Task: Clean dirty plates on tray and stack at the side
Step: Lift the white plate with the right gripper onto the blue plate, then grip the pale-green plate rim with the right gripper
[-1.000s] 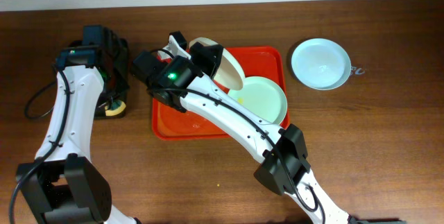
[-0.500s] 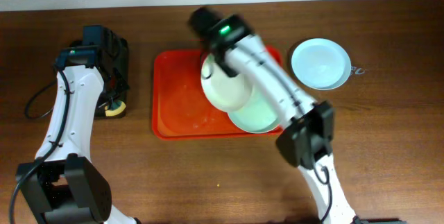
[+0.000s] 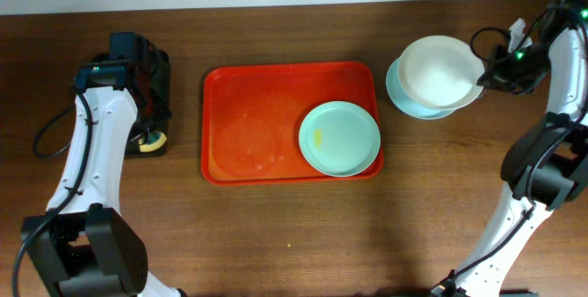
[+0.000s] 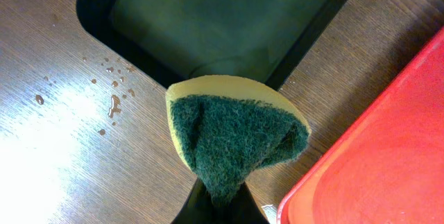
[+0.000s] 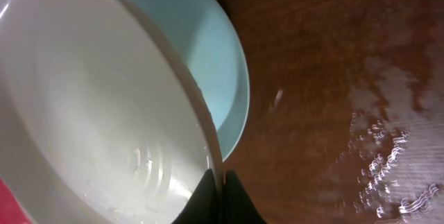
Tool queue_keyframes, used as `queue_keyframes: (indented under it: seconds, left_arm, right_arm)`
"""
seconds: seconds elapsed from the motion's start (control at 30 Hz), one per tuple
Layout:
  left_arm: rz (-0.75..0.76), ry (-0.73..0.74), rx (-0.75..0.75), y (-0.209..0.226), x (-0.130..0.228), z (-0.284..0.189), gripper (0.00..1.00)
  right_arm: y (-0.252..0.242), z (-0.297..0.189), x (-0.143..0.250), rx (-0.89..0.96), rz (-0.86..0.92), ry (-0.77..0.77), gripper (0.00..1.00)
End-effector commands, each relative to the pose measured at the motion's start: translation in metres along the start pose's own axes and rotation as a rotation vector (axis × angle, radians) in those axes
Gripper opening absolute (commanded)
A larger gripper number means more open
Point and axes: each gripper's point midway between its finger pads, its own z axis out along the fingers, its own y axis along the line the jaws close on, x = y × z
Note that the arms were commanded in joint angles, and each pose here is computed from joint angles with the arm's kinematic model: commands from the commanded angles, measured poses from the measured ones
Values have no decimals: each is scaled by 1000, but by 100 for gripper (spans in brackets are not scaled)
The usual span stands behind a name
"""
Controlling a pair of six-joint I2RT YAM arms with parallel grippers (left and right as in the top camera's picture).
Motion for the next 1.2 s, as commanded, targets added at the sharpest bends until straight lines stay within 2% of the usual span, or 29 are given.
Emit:
queue_keyframes:
  seconds: [0.0, 0.03, 0.07, 0.1, 0.17, 0.2, 0.23, 0.33, 0.43, 0.53, 0.67, 0.73, 0.8, 0.87, 0.93, 0.97, 1.03, 1.17]
  left_arm:
    - [10, -10, 1, 2, -3, -2, 0]
    - [10, -10, 1, 2, -3, -2, 0]
    - [10, -10, 0, 2, -3, -2, 0]
    - [10, -10, 1, 2, -3, -2, 0]
    - [10, -10, 1, 2, -3, -2, 0]
    - [10, -10, 1, 1, -3, -2, 0]
    - [10, -10, 1, 1, -3, -2, 0]
    - [10, -10, 1, 1, -3, -2, 0]
    - [10, -10, 1, 1, -3, -2, 0]
    - [11, -7, 0, 2, -2, -2, 0]
    - [11, -7, 0, 2, -2, -2, 0]
    - [11, -5, 2, 1, -2, -2, 0]
    - [11, -5, 2, 1, -2, -2, 0]
    - [11, -4, 2, 1, -2, -2, 0]
    - [12, -3, 1, 2, -1, -2, 0]
    - [12, -3, 1, 2, -1, -2, 0]
    - [11, -5, 2, 1, -2, -2, 0]
    - [11, -6, 3, 1, -2, -2, 0]
  right_arm:
    - [6, 24, 8, -2, -20, 19, 5]
    - [4, 31, 10, -2, -21, 21, 27]
    - [0, 32, 10, 16, -21, 24, 36]
    - [-4, 26, 10, 48, -19, 20, 52]
    - [-4, -1, 7, 88, -23, -16, 70]
    - [2, -22, 2, 100, -18, -60, 88]
    - [13, -47, -1, 99, 4, -119, 99]
    - [47, -125, 13, 90, 1, -264, 99]
    - [95, -197, 63, 94, -76, -354, 99]
    - [108, -239, 115, 154, -105, -394, 99]
    - [115, -263, 163, 151, -113, -426, 99]
    - [108, -244, 194, 150, -101, -379, 99]
    - [106, -203, 204, 76, -106, -344, 99]
    - [133, -154, 216, -191, -116, -241, 99]
    - [141, -131, 209, -300, -111, -194, 99]
    - [143, -121, 207, -312, -108, -156, 99]
    - [157, -99, 211, -270, -227, -90, 99]
    - [195, -65, 219, -46, -436, -105, 99]
